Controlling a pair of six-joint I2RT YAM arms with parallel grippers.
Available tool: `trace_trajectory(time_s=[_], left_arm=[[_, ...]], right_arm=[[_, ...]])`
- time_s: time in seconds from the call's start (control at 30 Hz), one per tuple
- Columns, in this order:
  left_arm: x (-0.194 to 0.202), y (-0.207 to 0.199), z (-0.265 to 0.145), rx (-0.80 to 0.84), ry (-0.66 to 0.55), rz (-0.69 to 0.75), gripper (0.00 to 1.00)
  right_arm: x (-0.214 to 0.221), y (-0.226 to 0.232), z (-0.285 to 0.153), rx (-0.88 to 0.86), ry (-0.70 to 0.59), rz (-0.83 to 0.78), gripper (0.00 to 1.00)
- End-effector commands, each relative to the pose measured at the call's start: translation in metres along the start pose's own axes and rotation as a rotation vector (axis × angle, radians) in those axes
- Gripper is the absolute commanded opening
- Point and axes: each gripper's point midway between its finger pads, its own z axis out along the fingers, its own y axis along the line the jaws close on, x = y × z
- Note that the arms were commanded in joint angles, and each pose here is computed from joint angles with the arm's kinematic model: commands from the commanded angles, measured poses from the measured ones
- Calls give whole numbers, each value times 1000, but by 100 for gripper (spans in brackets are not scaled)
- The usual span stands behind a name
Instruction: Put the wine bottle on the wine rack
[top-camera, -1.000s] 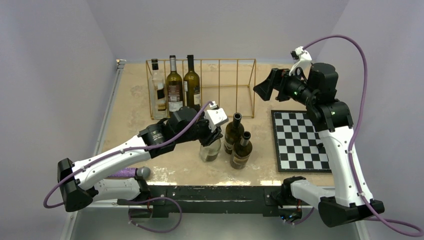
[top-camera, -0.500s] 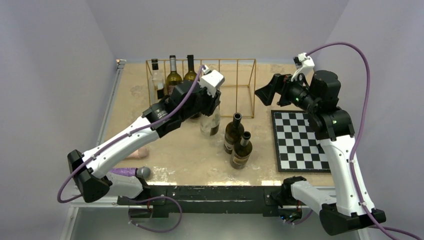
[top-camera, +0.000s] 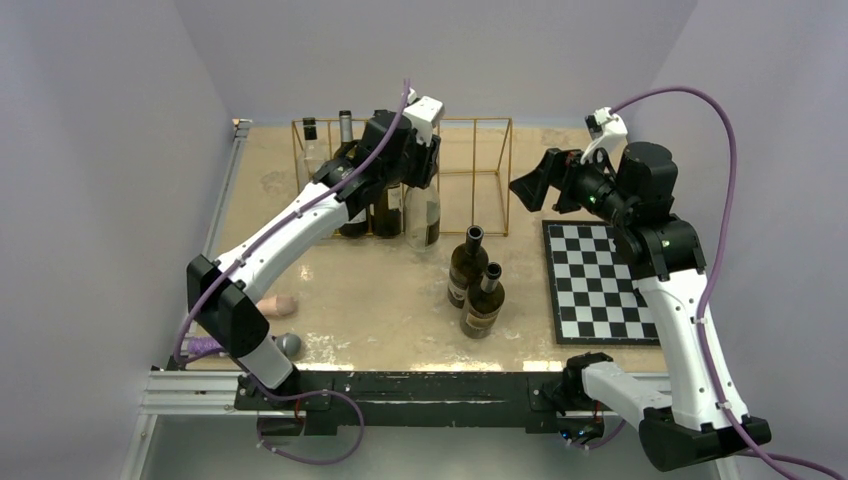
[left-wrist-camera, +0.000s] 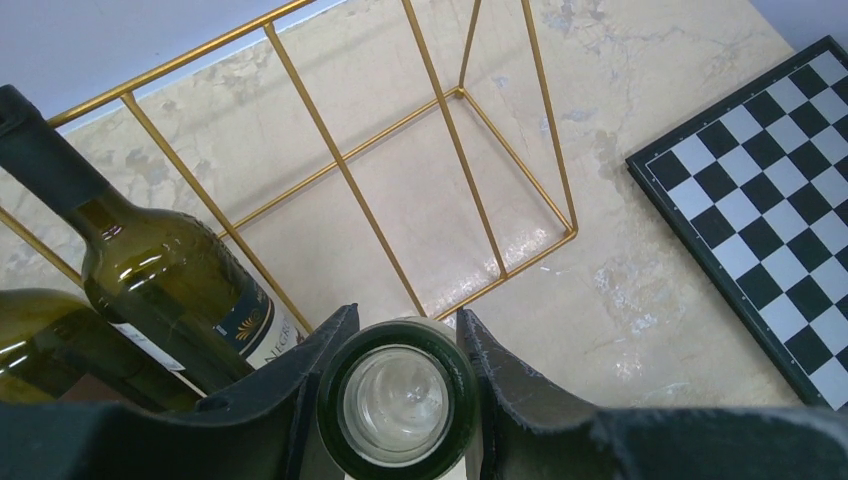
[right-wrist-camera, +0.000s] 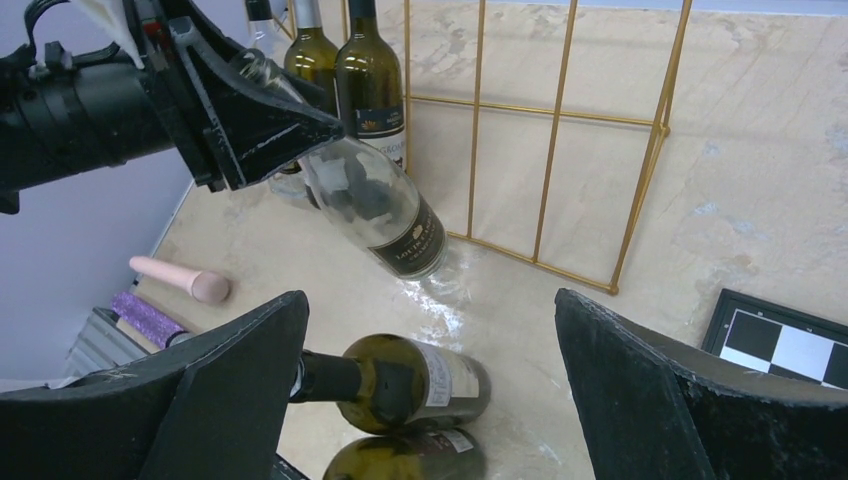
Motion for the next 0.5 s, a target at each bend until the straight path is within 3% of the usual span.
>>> trace_trajectory(time_s=[0.0, 0.47], left_arm=[[-96, -5, -25, 54, -272, -67, 0], [-96, 26, 16, -40, -242, -59, 0]], right_arm=[[-10, 2, -5, -4, -45, -23, 99], [-1, -3, -5, 10, -29, -17, 99]])
